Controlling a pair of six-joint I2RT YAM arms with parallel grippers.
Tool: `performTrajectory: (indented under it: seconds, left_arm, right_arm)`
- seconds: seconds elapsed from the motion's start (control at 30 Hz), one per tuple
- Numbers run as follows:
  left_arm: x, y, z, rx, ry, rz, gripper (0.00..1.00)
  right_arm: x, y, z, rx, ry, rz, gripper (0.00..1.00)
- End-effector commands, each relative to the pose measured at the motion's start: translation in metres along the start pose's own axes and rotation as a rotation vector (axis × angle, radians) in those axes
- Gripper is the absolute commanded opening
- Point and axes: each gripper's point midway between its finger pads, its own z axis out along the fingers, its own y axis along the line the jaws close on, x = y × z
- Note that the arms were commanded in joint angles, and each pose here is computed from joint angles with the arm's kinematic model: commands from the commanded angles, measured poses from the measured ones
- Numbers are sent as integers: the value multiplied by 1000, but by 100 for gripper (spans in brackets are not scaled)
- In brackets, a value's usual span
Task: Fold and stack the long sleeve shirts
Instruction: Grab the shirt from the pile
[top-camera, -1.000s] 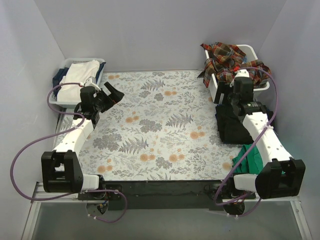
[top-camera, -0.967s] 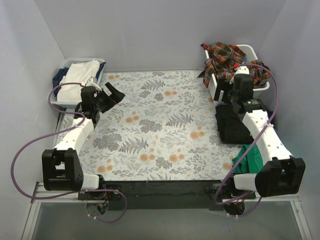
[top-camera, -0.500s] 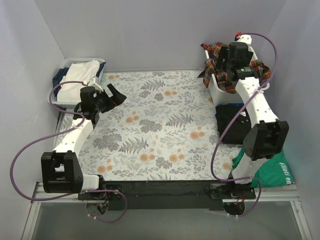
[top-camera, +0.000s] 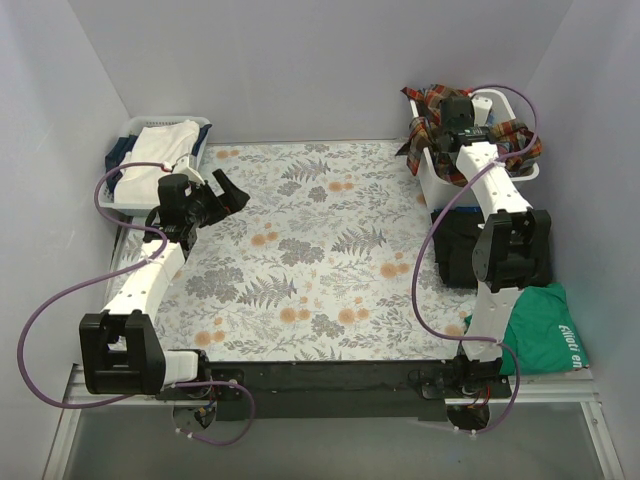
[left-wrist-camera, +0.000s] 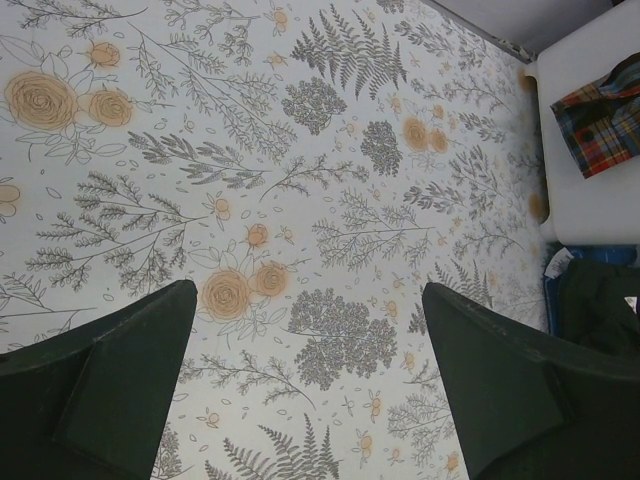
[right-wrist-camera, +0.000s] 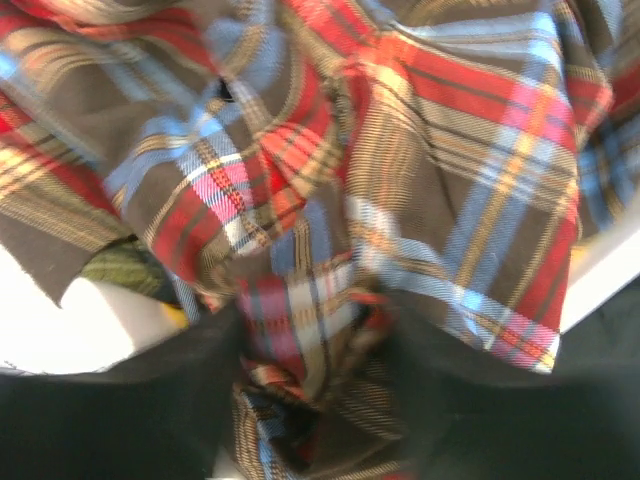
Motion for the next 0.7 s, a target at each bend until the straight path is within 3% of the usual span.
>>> performTrajectory:
  seconds: [0.0, 0.03, 0.13, 0.3, 0.5, 0.67]
  left_arm:
    - [-14, -3, -9, -7, -41, 29, 96]
    - [-14, -3, -9, -7, -41, 30, 95]
    - [-17, -5, -8, -2, -44, 32, 93]
    - [-26, -9, -7, 1, -62, 35, 93]
    - [-38, -18, -4, 22, -73, 35, 95]
    - [-53, -14, 3, -21, -110, 20, 96]
  right_arm:
    - [9, -28, -8, 110, 43, 29, 37]
    - [9, -28, -10, 108, 42, 31, 21]
    - [-8, -27, -26, 70, 6, 48, 1]
    - [-69, -5, -90, -41, -183, 13, 1]
    - [-137, 42, -218, -398, -476, -60, 1]
    - [-116, 102, -313, -753, -566, -224, 1]
